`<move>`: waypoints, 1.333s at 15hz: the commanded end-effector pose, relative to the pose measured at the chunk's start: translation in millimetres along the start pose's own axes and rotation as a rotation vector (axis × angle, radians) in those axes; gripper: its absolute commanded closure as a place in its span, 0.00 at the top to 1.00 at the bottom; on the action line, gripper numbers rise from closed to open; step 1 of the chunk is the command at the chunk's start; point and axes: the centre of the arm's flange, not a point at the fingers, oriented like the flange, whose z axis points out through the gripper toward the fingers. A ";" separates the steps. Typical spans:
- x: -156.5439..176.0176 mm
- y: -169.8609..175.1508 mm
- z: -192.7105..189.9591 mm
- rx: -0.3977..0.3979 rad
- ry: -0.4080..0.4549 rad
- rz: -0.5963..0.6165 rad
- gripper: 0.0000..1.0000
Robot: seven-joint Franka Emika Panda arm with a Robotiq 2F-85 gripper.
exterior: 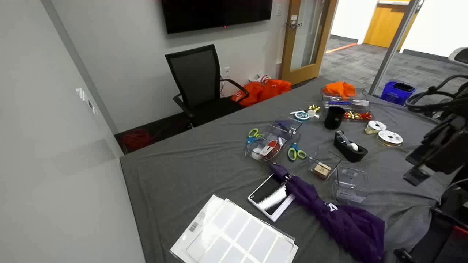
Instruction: Move the purple umbrella forwards.
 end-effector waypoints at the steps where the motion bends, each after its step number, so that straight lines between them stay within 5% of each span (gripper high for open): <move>1: -0.8 0.8 1.6 -0.001 -0.004 0.001 1.00; 11: 22.3 -12.2 36.4 -0.061 -0.005 0.092 1.00; 20: 41.9 48.5 101.0 -0.335 -0.058 0.165 1.00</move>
